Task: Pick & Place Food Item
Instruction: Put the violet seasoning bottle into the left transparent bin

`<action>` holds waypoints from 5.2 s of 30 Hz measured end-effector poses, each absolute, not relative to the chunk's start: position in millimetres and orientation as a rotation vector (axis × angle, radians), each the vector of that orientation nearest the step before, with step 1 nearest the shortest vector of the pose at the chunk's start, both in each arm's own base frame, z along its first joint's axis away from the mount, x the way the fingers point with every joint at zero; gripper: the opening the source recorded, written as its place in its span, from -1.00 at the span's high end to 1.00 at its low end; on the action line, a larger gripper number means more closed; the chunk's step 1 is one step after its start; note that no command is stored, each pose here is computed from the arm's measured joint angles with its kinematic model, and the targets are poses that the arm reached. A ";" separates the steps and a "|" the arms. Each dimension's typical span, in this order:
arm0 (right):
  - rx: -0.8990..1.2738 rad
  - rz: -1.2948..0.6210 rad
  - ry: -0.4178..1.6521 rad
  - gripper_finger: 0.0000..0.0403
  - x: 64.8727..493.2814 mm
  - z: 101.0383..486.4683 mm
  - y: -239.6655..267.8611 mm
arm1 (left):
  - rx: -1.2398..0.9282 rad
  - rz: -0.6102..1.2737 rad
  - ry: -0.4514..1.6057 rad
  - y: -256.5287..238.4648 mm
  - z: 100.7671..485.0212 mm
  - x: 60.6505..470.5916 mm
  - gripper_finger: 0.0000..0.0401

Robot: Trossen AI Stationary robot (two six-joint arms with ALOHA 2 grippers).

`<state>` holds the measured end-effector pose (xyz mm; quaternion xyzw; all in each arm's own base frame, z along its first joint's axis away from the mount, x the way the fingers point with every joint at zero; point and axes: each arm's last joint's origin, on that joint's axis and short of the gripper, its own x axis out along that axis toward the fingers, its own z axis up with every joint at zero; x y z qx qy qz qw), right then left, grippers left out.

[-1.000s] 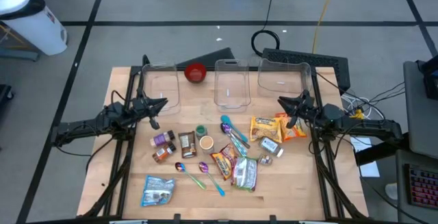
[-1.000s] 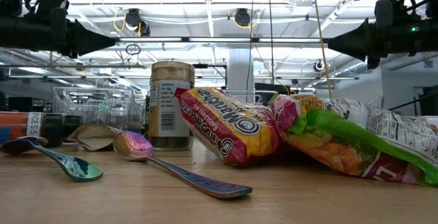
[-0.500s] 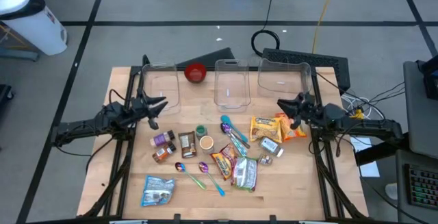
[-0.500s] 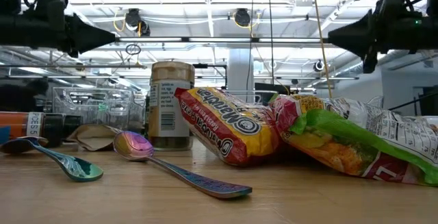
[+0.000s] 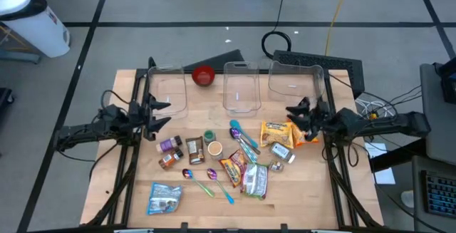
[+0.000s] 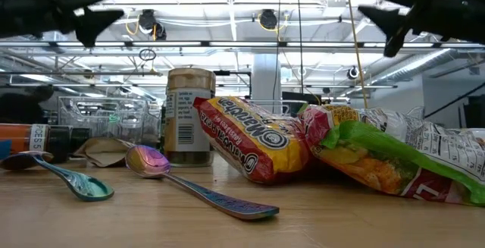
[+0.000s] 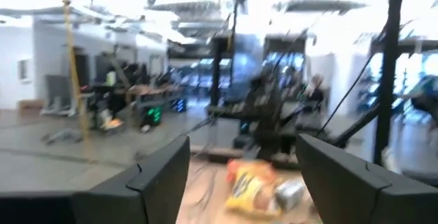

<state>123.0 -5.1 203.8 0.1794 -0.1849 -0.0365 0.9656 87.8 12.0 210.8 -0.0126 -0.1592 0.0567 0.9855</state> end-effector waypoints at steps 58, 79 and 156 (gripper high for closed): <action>0.015 0.039 0.028 -0.46 225.3 204.7 34.8 | -0.409 0.343 1.403 -26.8 202.2 134.5 -0.09; 0.028 -0.043 0.038 -0.46 225.2 203.6 32.5 | -0.372 0.317 1.344 -28.0 180.1 137.1 -0.09; 0.052 -0.045 0.071 -0.46 225.0 200.1 32.4 | -0.293 0.202 1.360 -35.3 160.9 166.9 0.11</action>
